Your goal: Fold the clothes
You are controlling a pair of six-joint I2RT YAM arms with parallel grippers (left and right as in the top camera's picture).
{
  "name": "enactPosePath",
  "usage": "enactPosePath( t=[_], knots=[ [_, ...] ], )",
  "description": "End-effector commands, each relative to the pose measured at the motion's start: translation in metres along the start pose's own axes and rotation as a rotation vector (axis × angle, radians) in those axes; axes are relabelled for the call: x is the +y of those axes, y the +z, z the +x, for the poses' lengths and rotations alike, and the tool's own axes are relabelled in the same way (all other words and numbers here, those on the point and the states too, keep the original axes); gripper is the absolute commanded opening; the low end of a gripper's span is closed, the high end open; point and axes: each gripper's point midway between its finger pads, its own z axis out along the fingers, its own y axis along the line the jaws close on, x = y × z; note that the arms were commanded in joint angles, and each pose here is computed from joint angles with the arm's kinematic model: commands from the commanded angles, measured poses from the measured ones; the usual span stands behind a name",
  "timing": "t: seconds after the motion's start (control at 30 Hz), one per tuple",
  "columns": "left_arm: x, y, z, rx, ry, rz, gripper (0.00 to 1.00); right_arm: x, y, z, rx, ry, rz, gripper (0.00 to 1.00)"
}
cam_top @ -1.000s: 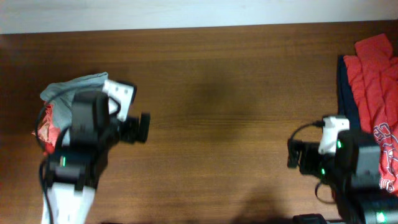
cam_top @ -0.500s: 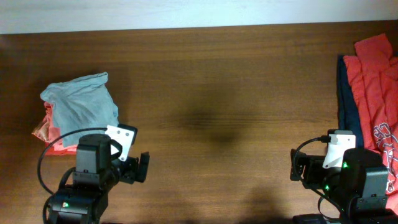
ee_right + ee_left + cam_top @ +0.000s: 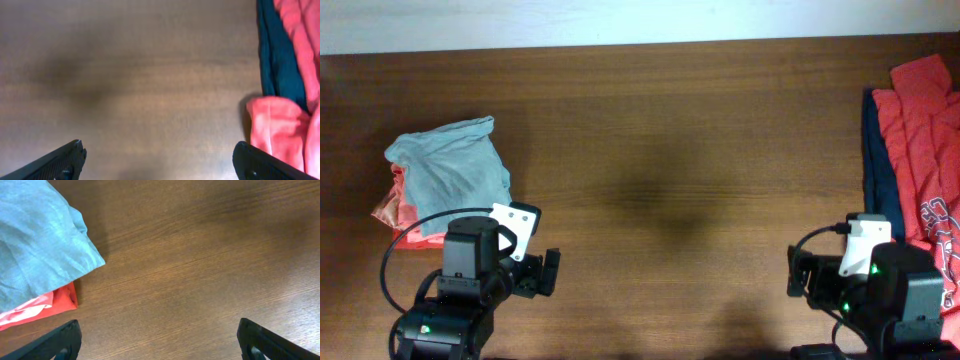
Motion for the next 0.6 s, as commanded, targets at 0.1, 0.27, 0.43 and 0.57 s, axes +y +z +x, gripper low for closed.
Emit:
enactPosePath(
  t=[0.1,0.27,0.43,0.57],
  knots=[
    [0.000,0.000,0.002,0.000,-0.011,-0.003,0.99,-0.004,-0.017,0.008,-0.069,0.014,0.009,0.99],
    [0.000,0.000,0.002,0.000,-0.011,-0.003,0.99,-0.002,-0.036,0.000,-0.231,-0.053,-0.010,0.99],
    [0.000,0.000,0.002,0.000,-0.011,-0.003,0.99,-0.002,-0.033,-0.006,-0.392,-0.164,-0.004,0.99],
    [0.000,0.000,0.002,0.000,-0.012,-0.002,0.99,-0.001,-0.015,-0.009,-0.503,-0.181,-0.005,0.99]
  ],
)
